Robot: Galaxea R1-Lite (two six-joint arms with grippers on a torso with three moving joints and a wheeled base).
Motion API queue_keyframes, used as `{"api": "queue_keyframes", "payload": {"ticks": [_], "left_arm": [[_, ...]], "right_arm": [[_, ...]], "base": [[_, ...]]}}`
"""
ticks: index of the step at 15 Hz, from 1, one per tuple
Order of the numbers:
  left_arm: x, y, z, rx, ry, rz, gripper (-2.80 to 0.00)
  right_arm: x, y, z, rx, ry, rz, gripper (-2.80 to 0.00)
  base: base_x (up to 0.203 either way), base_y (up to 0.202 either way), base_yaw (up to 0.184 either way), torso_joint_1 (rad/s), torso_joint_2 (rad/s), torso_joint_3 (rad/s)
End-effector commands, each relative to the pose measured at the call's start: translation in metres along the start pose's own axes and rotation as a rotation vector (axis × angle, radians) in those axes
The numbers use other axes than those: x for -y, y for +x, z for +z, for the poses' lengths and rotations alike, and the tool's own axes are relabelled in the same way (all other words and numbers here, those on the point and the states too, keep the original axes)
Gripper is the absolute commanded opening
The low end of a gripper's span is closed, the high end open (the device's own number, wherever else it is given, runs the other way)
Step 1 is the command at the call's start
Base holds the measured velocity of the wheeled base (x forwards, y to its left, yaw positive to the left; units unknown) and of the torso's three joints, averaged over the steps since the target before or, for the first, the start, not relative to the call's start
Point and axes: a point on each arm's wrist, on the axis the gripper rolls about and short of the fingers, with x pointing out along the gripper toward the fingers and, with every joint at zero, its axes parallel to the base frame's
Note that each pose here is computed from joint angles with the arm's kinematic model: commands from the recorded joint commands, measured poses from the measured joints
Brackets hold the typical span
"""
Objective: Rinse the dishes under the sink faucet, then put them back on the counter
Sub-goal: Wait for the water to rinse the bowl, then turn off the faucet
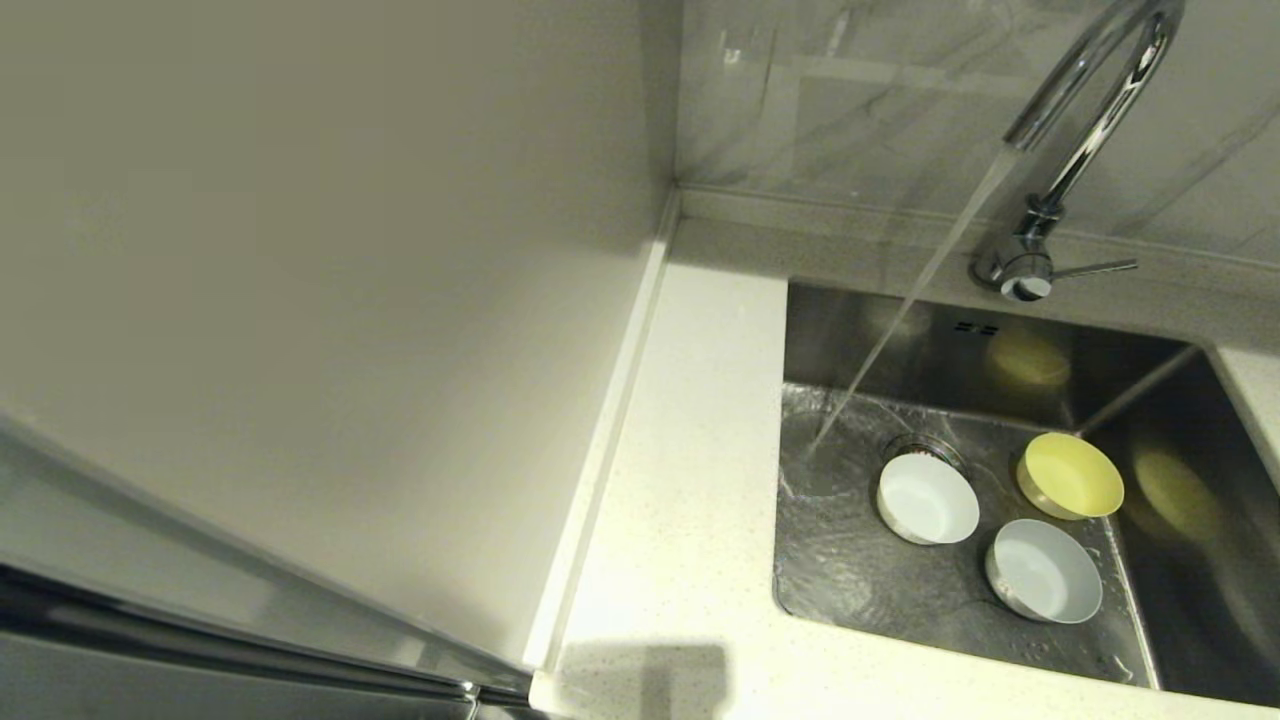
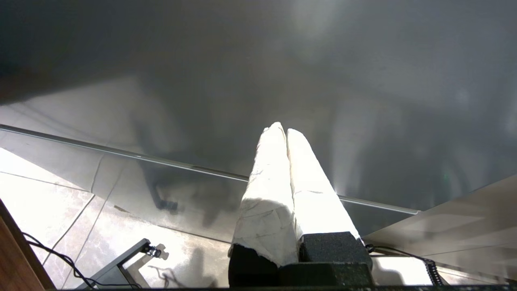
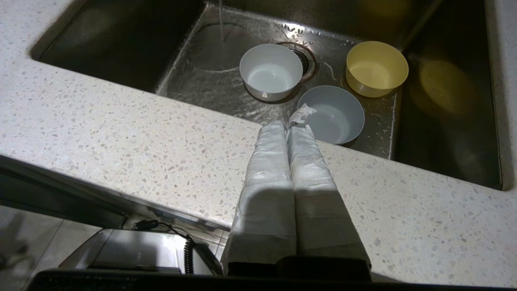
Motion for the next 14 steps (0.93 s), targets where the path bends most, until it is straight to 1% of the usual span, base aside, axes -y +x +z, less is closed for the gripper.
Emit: {"api": "queue_keyframes", "payload": {"ticks": [1,7,8,10,11,12,13,14], "left_arm": [[0.000,0.000,0.000,0.003,-0.001,0.000,-2.80],[0.000,0.000,0.000,0.003,-0.001,0.001,-2.80],[0.000,0.000,0.000,0.003,-0.001,0.003,-2.80],[0.000,0.000,0.000,0.003,-0.001,0.001,-2.80],[0.000,0.000,0.000,0.003,-0.001,0.001,-2.80],[0.000,0.000,0.000,0.003,-0.001,0.001,-2.80],[0.000,0.000,0.000,0.003,-0.001,0.001,-2.80],[0.000,0.000,0.000,0.003,-0.001,0.003,-2.80]], "right_arm": [[0.000,0.000,0.000,0.001,0.000,0.000,-2.80],[0.000,0.000,0.000,0.001,0.000,0.000,-2.80],[0.000,0.000,0.000,0.000,-0.011,0.005,-2.80],[0.000,0.000,0.000,0.001,-0.057,-0.001,-2.80],[0.000,0.000,0.000,0.010,-0.034,-0.007,-2.80],[0.001,-0.001,0.006,0.041,0.002,-0.020,-2.80],[0.001,-0.005,0.024,0.086,0.037,-0.033,-2.80],[0.002,-0.009,0.050,0.135,0.078,-0.039,-2.80]], "base": [[0.000,0.000,0.000,0.000,0.00,0.000],[0.000,0.000,0.000,0.000,0.00,0.000],[0.000,0.000,0.000,0.000,0.00,0.000],[0.000,0.000,0.000,0.000,0.00,0.000],[0.000,0.000,0.000,0.000,0.00,0.000],[0.000,0.000,0.000,0.000,0.00,0.000],[0.000,0.000,0.000,0.000,0.00,0.000],[0.000,0.000,0.000,0.000,0.00,0.000]]}}
